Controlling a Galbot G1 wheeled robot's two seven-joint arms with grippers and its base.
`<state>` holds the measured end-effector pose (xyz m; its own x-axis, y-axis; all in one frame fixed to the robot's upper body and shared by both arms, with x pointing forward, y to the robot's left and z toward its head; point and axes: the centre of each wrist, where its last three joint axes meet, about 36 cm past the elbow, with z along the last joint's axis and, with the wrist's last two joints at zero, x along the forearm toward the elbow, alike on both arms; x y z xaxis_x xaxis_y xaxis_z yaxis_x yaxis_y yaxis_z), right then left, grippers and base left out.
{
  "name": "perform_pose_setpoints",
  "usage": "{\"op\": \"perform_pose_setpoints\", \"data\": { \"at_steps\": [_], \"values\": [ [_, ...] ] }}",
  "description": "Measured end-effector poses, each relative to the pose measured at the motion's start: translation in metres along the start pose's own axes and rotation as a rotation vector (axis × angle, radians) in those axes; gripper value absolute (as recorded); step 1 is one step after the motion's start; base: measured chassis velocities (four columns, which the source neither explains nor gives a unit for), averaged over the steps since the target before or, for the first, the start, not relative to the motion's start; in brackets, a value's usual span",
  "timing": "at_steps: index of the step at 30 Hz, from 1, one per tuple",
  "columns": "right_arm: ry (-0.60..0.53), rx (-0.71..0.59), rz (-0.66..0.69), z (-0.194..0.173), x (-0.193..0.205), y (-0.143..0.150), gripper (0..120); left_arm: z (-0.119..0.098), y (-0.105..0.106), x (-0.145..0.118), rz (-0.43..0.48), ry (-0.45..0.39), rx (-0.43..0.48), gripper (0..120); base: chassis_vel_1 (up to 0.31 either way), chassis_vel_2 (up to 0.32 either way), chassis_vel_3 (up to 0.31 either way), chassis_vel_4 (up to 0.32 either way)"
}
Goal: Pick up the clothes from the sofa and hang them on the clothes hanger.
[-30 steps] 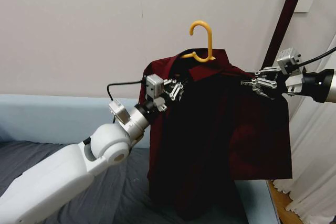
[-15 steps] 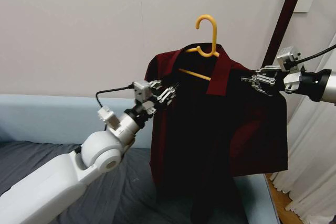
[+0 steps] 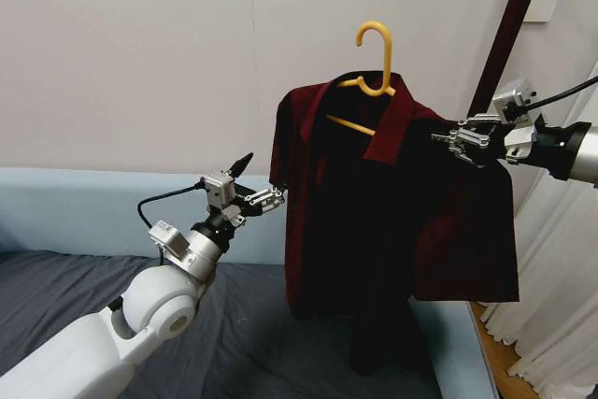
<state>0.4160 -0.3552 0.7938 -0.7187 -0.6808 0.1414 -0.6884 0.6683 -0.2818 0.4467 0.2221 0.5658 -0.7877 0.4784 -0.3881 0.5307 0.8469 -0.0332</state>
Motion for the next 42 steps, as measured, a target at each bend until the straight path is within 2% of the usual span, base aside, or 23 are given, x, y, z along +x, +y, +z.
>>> {"op": "perform_pose_setpoints", "data": {
  "at_steps": [3, 6, 8, 10, 11, 13, 15, 18, 21, 23, 25, 27, 30, 33, 39, 42],
  "values": [
    [0.003, 0.000, -0.003, 0.002, -0.001, 0.001, 7, 0.001, 0.000, -0.006, 0.003, 0.002, 0.016, 100, 0.000, 0.000, 0.000, 0.000],
    [0.000, -0.003, -0.007, 0.004, -0.004, 0.002, 7, 0.006, -0.002, -0.017, 0.044, 0.012, 0.058, 96, 0.000, 0.000, 0.000, 0.000],
    [-0.001, -0.005, -0.009, 0.006, -0.005, 0.001, 7, 0.012, -0.007, -0.026, 0.073, 0.015, 0.078, 86, 0.000, 0.000, 0.000, 0.000],
    [0.000, -0.007, -0.009, 0.007, -0.005, 0.001, 7, 0.017, -0.009, -0.029, 0.080, 0.020, 0.087, 83, 0.000, 0.000, 0.000, 0.000],
    [-0.001, -0.007, -0.012, 0.008, -0.005, 0.001, 7, 0.021, -0.011, -0.033, 0.086, 0.022, 0.093, 76, 0.000, 0.000, 0.000, 0.000],
    [-0.003, -0.007, -0.013, 0.007, -0.005, 0.000, 7, 0.024, -0.012, -0.036, 0.089, 0.020, 0.095, 73, 0.000, 0.000, 0.000, 0.000],
    [-0.007, -0.005, -0.018, 0.007, -0.005, 0.000, 7, 0.027, -0.011, -0.043, 0.096, 0.006, 0.094, 63, 0.000, 0.000, 0.000, 0.000],
    [-0.008, -0.005, -0.023, 0.007, -0.005, 0.001, 7, 0.027, -0.009, -0.049, 0.098, -0.008, 0.090, 54, 0.000, 0.000, 0.000, 0.000],
    [-0.006, -0.005, -0.029, 0.008, -0.005, 0.001, 7, 0.025, -0.006, -0.054, 0.097, -0.025, 0.083, 39, 0.000, 0.000, 0.000, 0.000],
    [-0.005, -0.005, -0.030, 0.008, -0.005, 0.001, 7, 0.024, -0.006, -0.055, 0.098, -0.029, 0.083, 36, 0.000, 0.000, 0.000, 0.000],
    [-0.005, -0.005, -0.030, 0.009, -0.005, 0.001, 7, 0.023, -0.005, -0.055, 0.101, -0.035, 0.083, 25, 0.000, 0.000, 0.000, 0.000],
    [-0.005, -0.004, -0.030, 0.009, -0.006, 0.001, 7, 0.023, -0.004, -0.055, 0.106, -0.040, 0.083, 21, 0.000, 0.000, 0.000, 0.000],
    [-0.004, -0.003, -0.030, 0.010, -0.007, 0.001, 7, 0.021, -0.005, -0.055, 0.121, -0.055, 0.087, 6, 0.000, 0.000, 0.000, 0.000],
    [-0.001, -0.001, -0.028, 0.012, -0.007, 0.000, 7, 0.017, -0.008, -0.056, 0.136, -0.071, 0.098, 0, 0.000, 0.000, 0.000, 0.000],
    [0.007, 0.000, -0.027, 0.017, -0.009, 0.001, 7, -0.003, -0.025, -0.064, 0.221, -0.132, 0.134, 0, 0.000, 0.000, 0.000, 0.000],
    [0.008, -0.004, -0.032, 0.019, -0.011, 0.003, 7, -0.005, -0.033, -0.067, 0.259, -0.136, 0.141, 0, 0.000, 0.000, 0.000, 0.000]
  ]
}}
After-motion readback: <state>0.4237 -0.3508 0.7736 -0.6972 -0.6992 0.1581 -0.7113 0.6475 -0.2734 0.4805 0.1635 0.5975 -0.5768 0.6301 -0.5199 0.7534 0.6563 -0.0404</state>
